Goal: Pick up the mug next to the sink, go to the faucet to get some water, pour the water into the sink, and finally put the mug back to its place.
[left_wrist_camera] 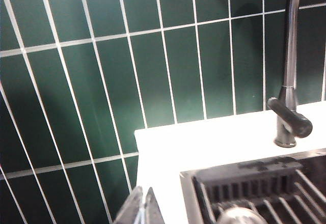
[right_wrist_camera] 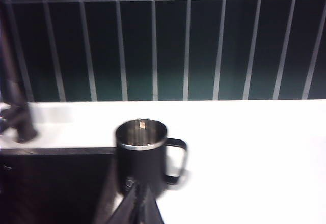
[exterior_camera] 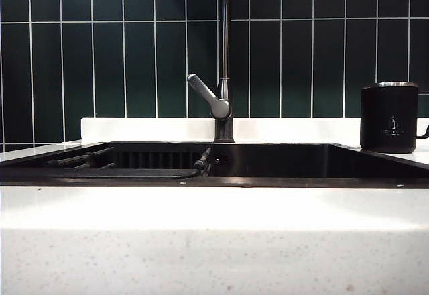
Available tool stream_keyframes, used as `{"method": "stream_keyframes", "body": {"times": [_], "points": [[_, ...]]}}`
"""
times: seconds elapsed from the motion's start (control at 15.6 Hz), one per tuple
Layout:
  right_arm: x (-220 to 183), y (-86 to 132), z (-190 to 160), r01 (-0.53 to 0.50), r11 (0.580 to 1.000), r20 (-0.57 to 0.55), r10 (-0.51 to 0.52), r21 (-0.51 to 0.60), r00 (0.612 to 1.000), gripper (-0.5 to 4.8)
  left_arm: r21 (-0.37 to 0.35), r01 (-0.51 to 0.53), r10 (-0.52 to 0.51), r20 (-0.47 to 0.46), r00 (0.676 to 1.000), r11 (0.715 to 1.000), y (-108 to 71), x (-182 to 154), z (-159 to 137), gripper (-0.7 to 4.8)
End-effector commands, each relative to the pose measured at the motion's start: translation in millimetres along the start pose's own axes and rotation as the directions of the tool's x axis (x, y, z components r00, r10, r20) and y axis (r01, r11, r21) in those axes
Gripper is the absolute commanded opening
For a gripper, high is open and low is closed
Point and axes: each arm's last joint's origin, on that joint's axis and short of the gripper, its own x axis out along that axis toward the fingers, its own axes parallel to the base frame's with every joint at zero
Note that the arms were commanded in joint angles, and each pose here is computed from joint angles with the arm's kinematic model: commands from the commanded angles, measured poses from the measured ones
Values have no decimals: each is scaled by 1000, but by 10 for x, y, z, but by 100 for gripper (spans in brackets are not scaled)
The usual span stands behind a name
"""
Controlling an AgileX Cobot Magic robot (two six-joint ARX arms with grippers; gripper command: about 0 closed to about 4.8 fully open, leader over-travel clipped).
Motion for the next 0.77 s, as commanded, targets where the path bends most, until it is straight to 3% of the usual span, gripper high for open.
{"method": "stream_keyframes", "body": {"times": [0.06, 0.26, 0.45, 0.51, 0.58, 0.64, 0.77], "points": [[123, -4, 140, 45, 997, -9, -46, -69, 999, -1, 25, -4, 3, 4, 1000, 1000, 30, 268, 225, -6], [289, -10, 218, 131, 988, -54, -135, -81, 989, -1, 21, 3, -2, -29, 1000, 1000, 8, 516, 166, -6], [525, 34, 249, 71, 994, -108, -80, -88, 991, 3, 19, 9, -9, -5, 1000, 1000, -12, 689, 121, -5], [646, 51, 214, 66, 994, -115, -76, -89, 990, 62, 20, 13, -13, -24, 1000, 1000, -24, 760, 70, 7], [724, 62, 184, 65, 994, -122, -75, -90, 990, 133, 21, 18, -17, -50, 999, 1000, -38, 826, 11, 74], [793, 71, 154, 65, 994, -127, -76, -92, 989, 158, 21, 21, -20, -66, 998, 1000, -47, 867, -28, 110], [998, 95, 32, 71, 992, -158, -86, -100, 984, 158, 22, 27, -25, -93, 995, 999, -75, 1008, -141, 117]]}}
